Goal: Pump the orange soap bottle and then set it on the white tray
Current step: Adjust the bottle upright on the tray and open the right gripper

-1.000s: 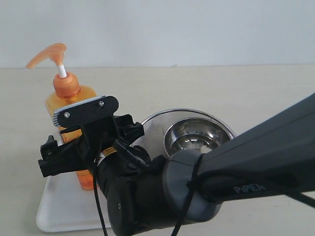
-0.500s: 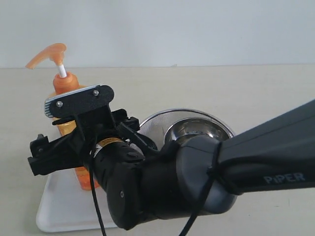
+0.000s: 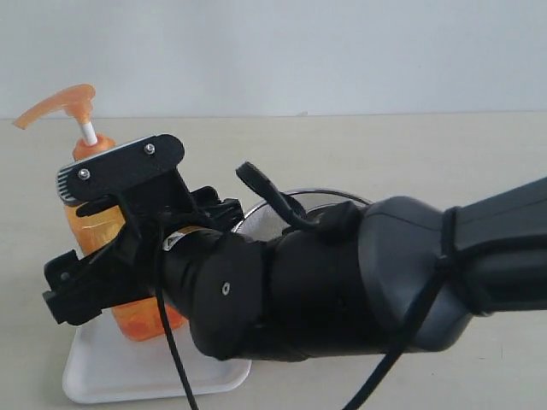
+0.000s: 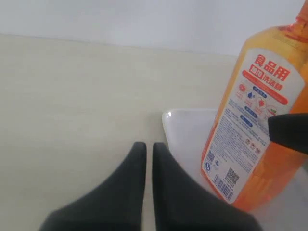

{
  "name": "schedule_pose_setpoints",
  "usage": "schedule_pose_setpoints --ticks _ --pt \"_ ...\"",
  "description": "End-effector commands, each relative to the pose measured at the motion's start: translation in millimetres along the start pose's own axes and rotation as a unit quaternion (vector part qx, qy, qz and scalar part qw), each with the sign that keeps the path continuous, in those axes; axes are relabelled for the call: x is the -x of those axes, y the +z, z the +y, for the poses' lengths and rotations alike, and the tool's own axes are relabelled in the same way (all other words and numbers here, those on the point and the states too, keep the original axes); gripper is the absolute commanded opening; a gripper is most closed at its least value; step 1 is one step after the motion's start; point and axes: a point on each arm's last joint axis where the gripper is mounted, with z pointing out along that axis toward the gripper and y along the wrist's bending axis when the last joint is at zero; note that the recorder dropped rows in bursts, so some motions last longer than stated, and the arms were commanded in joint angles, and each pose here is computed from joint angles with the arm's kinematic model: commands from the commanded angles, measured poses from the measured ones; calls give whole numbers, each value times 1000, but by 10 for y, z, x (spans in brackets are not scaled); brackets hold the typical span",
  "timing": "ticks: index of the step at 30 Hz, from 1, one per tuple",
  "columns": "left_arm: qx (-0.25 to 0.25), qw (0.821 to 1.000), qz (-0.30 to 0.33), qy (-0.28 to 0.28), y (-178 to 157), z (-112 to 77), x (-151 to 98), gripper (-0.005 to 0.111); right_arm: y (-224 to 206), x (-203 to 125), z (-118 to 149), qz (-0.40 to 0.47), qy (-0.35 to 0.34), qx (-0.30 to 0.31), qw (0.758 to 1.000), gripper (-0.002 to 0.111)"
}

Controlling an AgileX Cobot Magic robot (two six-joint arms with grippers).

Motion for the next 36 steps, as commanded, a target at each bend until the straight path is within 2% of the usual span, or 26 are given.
schedule_pose_setpoints --ticks 1,10,12,15,21,24,25,27,29,31,32,36 --pt "0 1000 2 -3 2 0 -14 5 -30 14 -63 20 -16 -22 999 99" --pt "0 1000 2 -3 2 0 -14 5 -315 190 34 45 -48 56 996 99" --pt "0 1000 2 -3 2 0 -14 5 -403 113 -25 57 -68 48 995 99" --pt "0 1000 2 -3 2 0 -14 5 -556 -3 -168 66 -60 12 996 99" --pt "0 1000 2 -3 2 0 -14 5 -728 -120 -103 92 -37 84 991 99" --pt "0 1000 2 -3 2 0 -14 5 -731 -134 -73 98 -32 100 990 96" --pt "0 1000 2 -3 2 0 -14 5 -731 -134 -74 98 -31 100 990 90" --pt "0 1000 2 -3 2 0 -14 5 -733 -136 -67 99 -31 103 989 68" --pt "0 1000 2 -3 2 0 -14 5 -733 -136 -67 99 -37 104 989 41" --pt "0 1000 2 -3 2 0 -14 5 -734 -137 -63 98 -47 107 988 6" --pt "0 1000 2 -3 2 0 -14 5 -735 -138 -59 99 -47 109 988 1" --pt "0 1000 2 -3 2 0 -14 5 -768 -174 -65 104 -49 115 987 3"
